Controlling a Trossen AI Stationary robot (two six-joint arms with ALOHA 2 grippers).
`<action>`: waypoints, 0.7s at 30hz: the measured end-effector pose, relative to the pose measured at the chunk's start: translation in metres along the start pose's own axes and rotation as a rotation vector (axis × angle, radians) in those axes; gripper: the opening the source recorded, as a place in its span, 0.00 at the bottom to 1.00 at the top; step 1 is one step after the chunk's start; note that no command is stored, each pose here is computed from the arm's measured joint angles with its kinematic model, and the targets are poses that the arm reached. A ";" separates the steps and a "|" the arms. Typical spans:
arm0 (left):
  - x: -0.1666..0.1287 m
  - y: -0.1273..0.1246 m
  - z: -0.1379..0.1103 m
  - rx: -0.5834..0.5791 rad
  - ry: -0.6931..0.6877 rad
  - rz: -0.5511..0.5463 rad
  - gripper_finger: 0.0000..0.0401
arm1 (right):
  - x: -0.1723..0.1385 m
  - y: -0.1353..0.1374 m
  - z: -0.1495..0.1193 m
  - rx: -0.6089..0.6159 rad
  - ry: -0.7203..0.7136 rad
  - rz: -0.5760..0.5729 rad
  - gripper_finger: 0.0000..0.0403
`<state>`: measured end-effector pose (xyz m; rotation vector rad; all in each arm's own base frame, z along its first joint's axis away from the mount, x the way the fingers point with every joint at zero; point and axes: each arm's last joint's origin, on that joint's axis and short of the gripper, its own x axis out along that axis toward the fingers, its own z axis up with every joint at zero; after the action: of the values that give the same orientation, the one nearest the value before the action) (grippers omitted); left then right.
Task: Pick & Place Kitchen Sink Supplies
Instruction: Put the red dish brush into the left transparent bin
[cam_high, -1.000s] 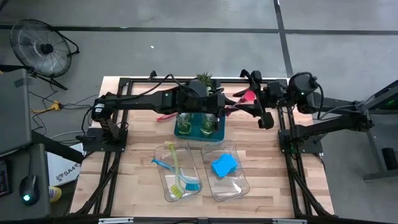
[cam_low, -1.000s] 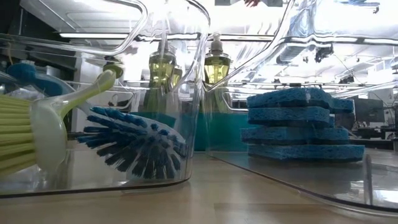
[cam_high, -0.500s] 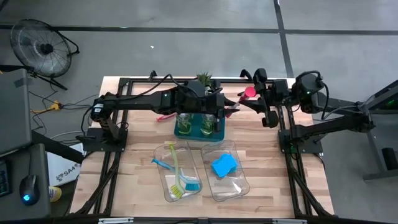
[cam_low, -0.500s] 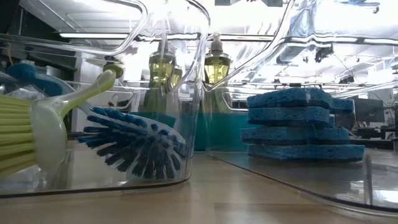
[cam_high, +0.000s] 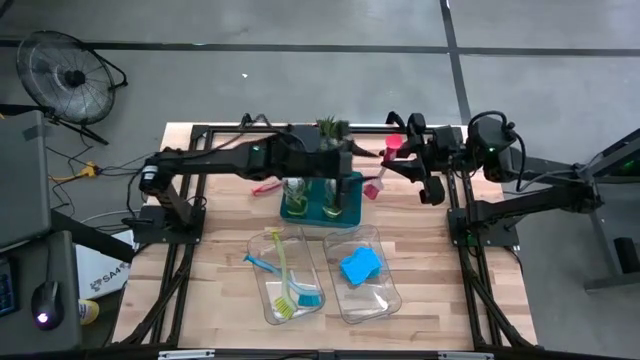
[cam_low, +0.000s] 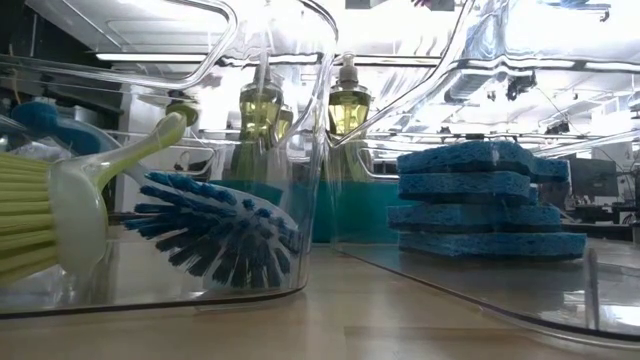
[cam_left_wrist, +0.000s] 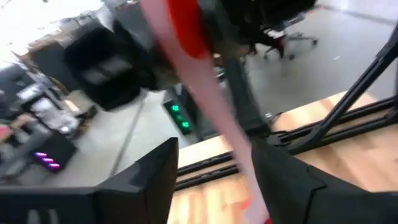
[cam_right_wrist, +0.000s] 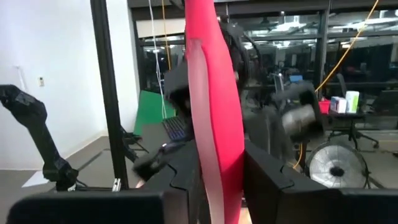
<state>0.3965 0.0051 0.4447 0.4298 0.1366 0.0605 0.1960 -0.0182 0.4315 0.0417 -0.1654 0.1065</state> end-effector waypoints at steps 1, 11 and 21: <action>-0.007 0.002 0.003 0.022 0.007 0.012 0.51 | 0.000 -0.001 0.000 0.007 0.004 -0.002 0.20; -0.098 0.025 0.030 0.051 0.108 0.045 0.54 | -0.003 -0.007 -0.007 0.107 0.078 -0.003 0.20; -0.171 0.035 0.036 -0.004 0.185 0.041 0.54 | 0.015 -0.010 -0.010 0.203 0.133 0.069 0.20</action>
<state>0.2321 0.0068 0.5122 0.4223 0.3093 0.1411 0.2138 -0.0258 0.4238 0.2309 -0.0230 0.1938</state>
